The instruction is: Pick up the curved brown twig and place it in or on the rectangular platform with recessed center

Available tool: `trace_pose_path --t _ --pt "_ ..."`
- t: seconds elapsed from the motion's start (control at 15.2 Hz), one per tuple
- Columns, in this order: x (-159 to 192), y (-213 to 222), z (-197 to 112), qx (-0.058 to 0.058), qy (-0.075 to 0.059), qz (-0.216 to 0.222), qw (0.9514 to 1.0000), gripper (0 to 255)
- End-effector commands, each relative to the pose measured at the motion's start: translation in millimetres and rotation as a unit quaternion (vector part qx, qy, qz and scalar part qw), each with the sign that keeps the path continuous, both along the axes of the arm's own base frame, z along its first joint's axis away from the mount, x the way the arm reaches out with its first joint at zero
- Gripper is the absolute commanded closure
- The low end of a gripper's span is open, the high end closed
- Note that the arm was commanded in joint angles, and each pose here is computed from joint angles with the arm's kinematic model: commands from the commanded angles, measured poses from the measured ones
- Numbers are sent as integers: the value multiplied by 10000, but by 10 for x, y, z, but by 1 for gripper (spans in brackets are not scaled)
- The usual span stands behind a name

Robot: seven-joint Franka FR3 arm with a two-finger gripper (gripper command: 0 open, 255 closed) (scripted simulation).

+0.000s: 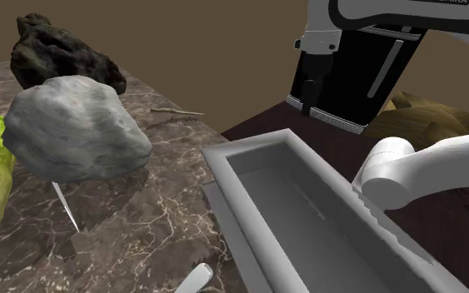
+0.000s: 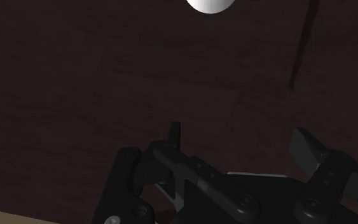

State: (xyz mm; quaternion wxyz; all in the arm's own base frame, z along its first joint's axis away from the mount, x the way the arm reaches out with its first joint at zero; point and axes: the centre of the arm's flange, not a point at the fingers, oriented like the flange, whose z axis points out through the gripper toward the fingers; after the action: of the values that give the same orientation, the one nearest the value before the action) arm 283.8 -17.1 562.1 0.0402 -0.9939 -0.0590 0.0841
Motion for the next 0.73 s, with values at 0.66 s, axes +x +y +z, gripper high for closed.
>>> trace_pose_path --t 0.66 --pt "1027 750 20 -64 -352 860 9957 0"
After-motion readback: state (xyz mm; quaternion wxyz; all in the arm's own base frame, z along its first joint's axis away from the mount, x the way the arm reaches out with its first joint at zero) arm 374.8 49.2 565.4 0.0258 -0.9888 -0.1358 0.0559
